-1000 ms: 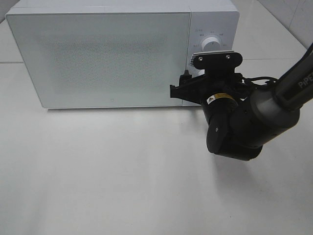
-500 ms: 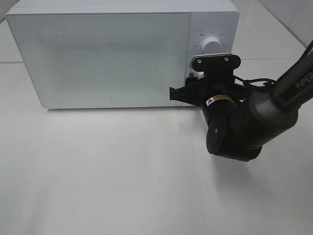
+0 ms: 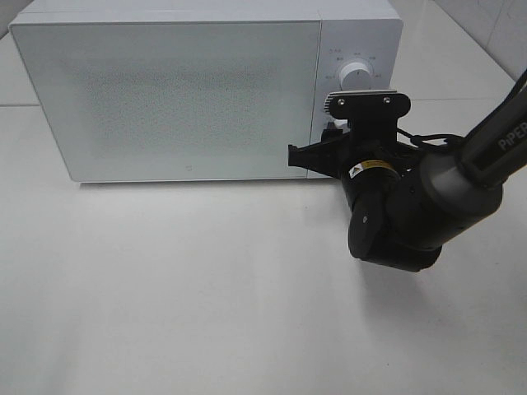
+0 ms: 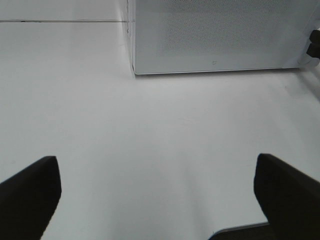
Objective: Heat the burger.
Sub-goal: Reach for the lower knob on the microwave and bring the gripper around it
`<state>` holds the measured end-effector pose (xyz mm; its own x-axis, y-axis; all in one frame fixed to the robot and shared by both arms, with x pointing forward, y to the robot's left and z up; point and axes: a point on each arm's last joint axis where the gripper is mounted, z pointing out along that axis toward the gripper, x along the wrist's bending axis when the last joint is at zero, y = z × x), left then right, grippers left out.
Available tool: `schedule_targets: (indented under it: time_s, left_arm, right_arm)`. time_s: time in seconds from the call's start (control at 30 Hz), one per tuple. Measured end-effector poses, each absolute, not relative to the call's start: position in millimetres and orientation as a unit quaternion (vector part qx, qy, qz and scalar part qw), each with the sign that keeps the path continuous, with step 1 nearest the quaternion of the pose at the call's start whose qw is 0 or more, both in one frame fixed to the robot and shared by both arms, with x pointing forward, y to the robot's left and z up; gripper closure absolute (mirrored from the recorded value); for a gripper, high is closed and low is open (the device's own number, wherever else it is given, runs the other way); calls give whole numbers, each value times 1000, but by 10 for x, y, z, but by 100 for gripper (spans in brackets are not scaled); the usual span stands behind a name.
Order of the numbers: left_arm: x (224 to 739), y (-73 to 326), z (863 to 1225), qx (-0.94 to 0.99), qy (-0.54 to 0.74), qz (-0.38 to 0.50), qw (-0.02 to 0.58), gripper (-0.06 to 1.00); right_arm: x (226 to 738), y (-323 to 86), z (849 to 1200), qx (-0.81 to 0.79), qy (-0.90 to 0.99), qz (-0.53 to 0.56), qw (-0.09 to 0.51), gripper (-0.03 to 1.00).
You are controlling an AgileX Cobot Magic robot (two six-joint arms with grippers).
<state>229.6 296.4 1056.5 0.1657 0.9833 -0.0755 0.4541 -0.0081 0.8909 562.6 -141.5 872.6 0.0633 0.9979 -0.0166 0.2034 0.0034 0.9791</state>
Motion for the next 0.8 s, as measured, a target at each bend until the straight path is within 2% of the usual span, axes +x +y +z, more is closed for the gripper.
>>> schedule_targets:
  time_s: [0.13,0.2,0.3,0.37,0.4,0.47,0.5,0.57,0.6,0.67,0.73,0.77,0.8]
  left_arm:
    - [2296,2964,10565,637,564,314,421,-2]
    - [2296,2964,10565,637,564,314,421,-2]
    - [2296,2964,10565,637,564,314,421,-2]
    - [2296,2964,10565,637,564,314,421,-2]
    - [2296,2964,10565,637,564,314,421,-2]
    - [2296,2964,10565,637,564,314,421,-2]
    - [2296,2964,10565,637,564,314,421,-2]
    - [2296,2964,10565,637,564,314,421,-2]
    - [2296,2964,10565,637,564,314,421,-2]
    - [2296,2964,10565,637,564,314,421,-2]
    - [2296,2964,10565,637,564,314,421,-2]
    - [2296,2964,10565,637,564,314,421,-2]
    - [2296,2964,10565,637,564,314,421,-2]
  right_arm:
    - [5627,-1408,8728,579,515,447,447,57]
    - [5626,-1414,8724,605,481,481,413,57]
    - [5626,-1416,8722,615,469,491,400,56]
    - [5621,-1413,8722,644,425,524,360,56]
    - [5621,-1413,8722,644,425,524,360,56]
    - [5617,-1414,8721,692,342,565,292,56]
    - [5617,-1414,8721,692,342,565,292,56]
    - [5614,-1408,8720,719,280,591,236,56]
    - [5614,-1408,8720,719,280,591,236,56]
    - [5613,-1413,8719,739,219,610,184,56]
    - [5613,-1412,8720,744,202,614,170,56]
    - [5607,-1413,8717,753,163,623,135,56]
    - [5607,-1413,8717,753,163,623,135,56]
